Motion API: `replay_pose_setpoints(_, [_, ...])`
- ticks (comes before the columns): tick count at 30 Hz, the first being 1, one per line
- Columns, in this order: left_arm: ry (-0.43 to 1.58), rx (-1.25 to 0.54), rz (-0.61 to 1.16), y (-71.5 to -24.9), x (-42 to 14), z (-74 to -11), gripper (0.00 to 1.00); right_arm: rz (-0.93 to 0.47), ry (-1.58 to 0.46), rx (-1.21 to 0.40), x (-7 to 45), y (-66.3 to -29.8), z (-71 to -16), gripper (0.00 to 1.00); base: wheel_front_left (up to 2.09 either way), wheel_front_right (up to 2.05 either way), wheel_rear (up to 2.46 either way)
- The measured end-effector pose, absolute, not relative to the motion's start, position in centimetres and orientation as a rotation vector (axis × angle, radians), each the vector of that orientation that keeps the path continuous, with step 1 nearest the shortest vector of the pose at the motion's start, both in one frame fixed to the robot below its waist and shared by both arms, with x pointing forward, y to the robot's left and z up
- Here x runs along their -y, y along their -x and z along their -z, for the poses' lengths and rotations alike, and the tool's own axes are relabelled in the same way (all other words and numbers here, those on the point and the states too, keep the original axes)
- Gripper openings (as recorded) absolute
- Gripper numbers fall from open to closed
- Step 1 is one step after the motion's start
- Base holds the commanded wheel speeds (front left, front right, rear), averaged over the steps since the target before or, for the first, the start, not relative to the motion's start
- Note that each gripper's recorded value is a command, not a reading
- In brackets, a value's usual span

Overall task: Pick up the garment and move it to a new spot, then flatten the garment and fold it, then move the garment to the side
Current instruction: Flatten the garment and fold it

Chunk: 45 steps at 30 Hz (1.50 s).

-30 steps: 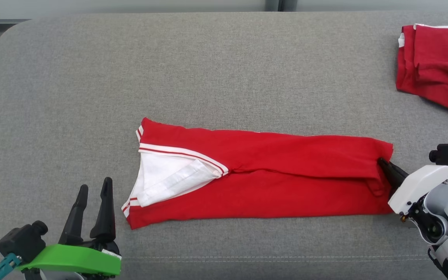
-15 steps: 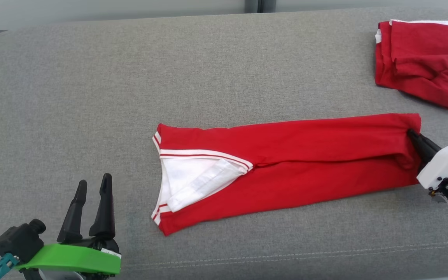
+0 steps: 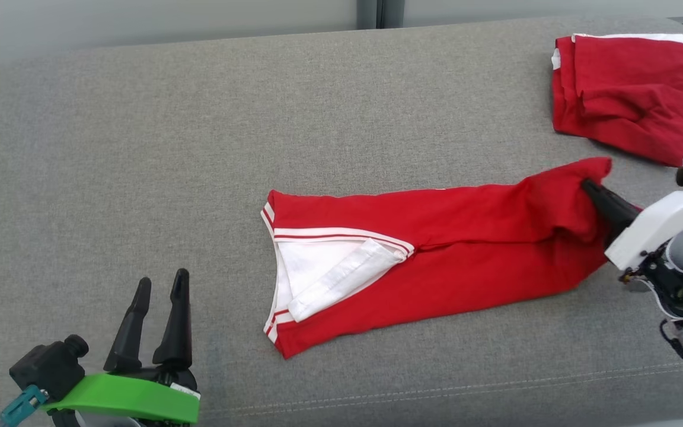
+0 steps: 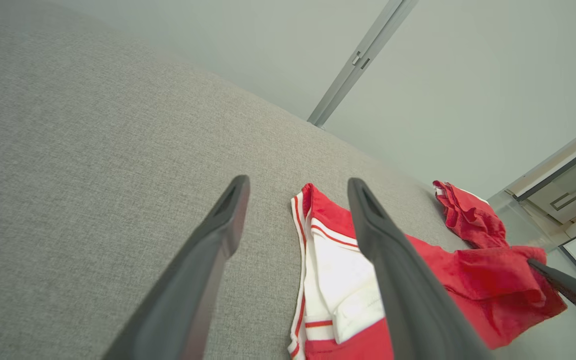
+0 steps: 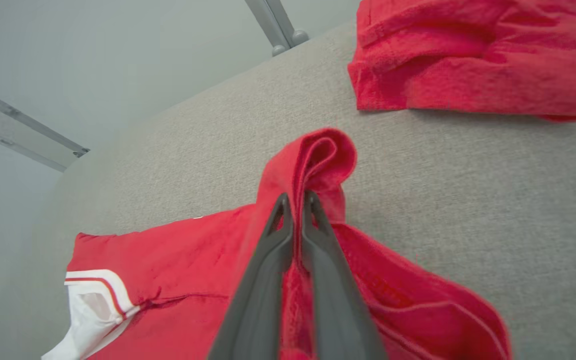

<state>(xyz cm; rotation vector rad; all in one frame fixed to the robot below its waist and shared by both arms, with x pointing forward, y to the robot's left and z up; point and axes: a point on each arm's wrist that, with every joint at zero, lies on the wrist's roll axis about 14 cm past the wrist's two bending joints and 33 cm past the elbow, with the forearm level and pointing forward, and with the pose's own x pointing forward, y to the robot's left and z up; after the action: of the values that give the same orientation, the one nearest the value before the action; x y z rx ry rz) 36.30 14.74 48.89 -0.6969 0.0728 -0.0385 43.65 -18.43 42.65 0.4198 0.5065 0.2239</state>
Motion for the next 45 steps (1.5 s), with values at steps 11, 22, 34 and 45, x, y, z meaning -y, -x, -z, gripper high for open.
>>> replay_pose_setpoints(11, [0.703, -0.073, 0.055, -35.5, -14.2, -49.3, 1.0, -0.59, -0.665, -0.498, 5.4, -41.7, -48.6, 0.0, 0.0, 0.0, 0.0])
replay_pose_setpoints(22, [0.721, -0.049, 0.016, -34.1, -15.0, -49.6, 1.0, -0.747, -0.611, -0.589, -0.4, -39.0, -47.9, 0.0, 0.0, 0.0, 0.0])
replay_pose_setpoints(34, [0.732, -0.026, -0.056, -32.5, -16.8, -49.5, 1.0, -0.805, -0.522, -0.677, -5.4, -38.6, -46.7, 0.0, 0.0, 0.0, 0.0])
replay_pose_setpoints(45, [0.745, -0.018, -0.145, -31.0, -18.7, -48.7, 1.0, -0.83, -0.39, -0.784, -8.5, -38.3, -43.8, 0.0, 0.0, 0.0, 0.0])
